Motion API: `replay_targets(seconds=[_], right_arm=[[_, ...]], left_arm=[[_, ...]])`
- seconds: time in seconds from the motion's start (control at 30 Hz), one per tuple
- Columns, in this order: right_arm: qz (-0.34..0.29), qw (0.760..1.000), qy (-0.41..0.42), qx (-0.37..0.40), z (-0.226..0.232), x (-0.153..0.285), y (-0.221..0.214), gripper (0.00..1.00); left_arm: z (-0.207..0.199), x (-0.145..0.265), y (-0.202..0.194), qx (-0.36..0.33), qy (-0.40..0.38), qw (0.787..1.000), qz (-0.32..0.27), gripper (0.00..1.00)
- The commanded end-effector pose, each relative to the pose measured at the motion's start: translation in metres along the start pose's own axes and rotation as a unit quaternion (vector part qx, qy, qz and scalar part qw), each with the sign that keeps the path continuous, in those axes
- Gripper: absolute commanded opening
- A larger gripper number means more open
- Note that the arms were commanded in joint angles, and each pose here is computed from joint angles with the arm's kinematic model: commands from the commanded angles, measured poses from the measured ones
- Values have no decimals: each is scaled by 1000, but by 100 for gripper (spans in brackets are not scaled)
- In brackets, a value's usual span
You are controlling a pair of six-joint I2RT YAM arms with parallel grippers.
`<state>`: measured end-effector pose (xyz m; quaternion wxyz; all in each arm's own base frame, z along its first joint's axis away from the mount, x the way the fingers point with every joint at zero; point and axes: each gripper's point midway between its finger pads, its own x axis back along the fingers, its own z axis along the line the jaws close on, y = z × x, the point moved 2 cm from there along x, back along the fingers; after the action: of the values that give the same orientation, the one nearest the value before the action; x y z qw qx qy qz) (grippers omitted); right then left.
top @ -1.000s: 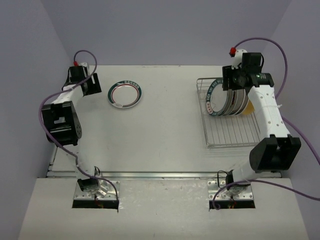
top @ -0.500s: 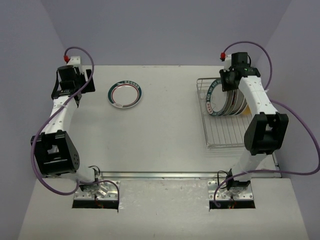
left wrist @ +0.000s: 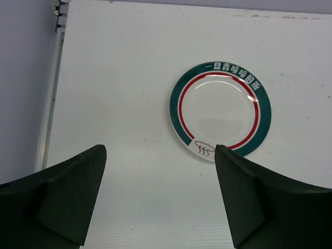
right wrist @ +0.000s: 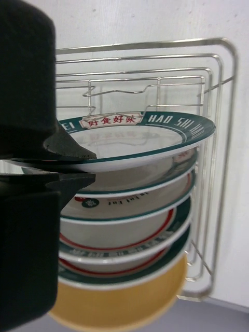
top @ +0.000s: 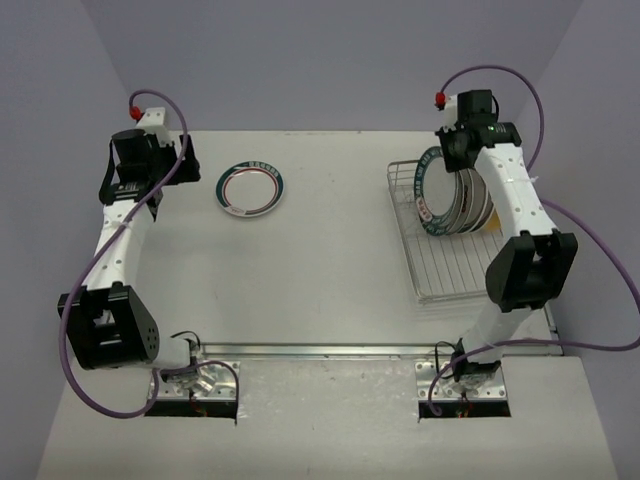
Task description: Unload the plates from the dish rack
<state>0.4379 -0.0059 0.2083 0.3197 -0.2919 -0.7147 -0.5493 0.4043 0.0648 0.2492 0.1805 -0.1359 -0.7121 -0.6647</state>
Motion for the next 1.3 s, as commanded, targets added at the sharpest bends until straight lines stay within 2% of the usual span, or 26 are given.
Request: replay_targets(seconds=[0.0, 0.17, 0.27, 0.3, 0.37, 0.47, 0.5, 0.57, 0.6, 0.77, 1.1, 1.2, 1.27], right_arm=[[-195, 981, -9, 20, 8, 110, 87, 0], [-291, 956, -5, 28, 12, 157, 103, 0], [-340, 940, 32, 22, 22, 188, 106, 0], [-351, 932, 86, 25, 39, 197, 103, 0], [-356, 912, 204, 20, 75, 213, 95, 0], [-333, 900, 280, 1, 99, 215, 83, 0], [-329, 897, 296, 5, 104, 214, 79, 0], [-320, 881, 348, 1, 122, 213, 67, 0], [-319, 877, 359, 2, 127, 213, 65, 0], [-295, 863, 410, 9, 154, 211, 44, 0], [-264, 831, 488, 20, 187, 217, 25, 0], [-258, 826, 500, 26, 194, 216, 22, 0], [-253, 825, 504, 27, 199, 214, 21, 0]], left_arm=[[-33, 13, 34, -5, -51, 998, -47, 84], [-57, 22, 50, -18, -95, 993, -67, 85], [-93, 41, 53, -27, -213, 974, -73, 85], [-115, 55, 51, -23, -286, 956, -68, 86], [-159, 89, 43, -10, -423, 905, -44, 87], [-197, 115, 38, -6, -496, 868, -22, 87], [-199, 119, 38, -3, -504, 863, -20, 87], [-227, 145, 33, -7, -560, 828, -4, 87], [-233, 151, 32, -4, -572, 820, 1, 87], [-246, 160, 27, -4, -586, 810, 12, 87], [-271, 151, 5, -19, -577, 816, 32, 83], [-275, 149, 2, -19, -579, 814, 41, 73], [-276, 147, -1, -19, -578, 815, 46, 59]])
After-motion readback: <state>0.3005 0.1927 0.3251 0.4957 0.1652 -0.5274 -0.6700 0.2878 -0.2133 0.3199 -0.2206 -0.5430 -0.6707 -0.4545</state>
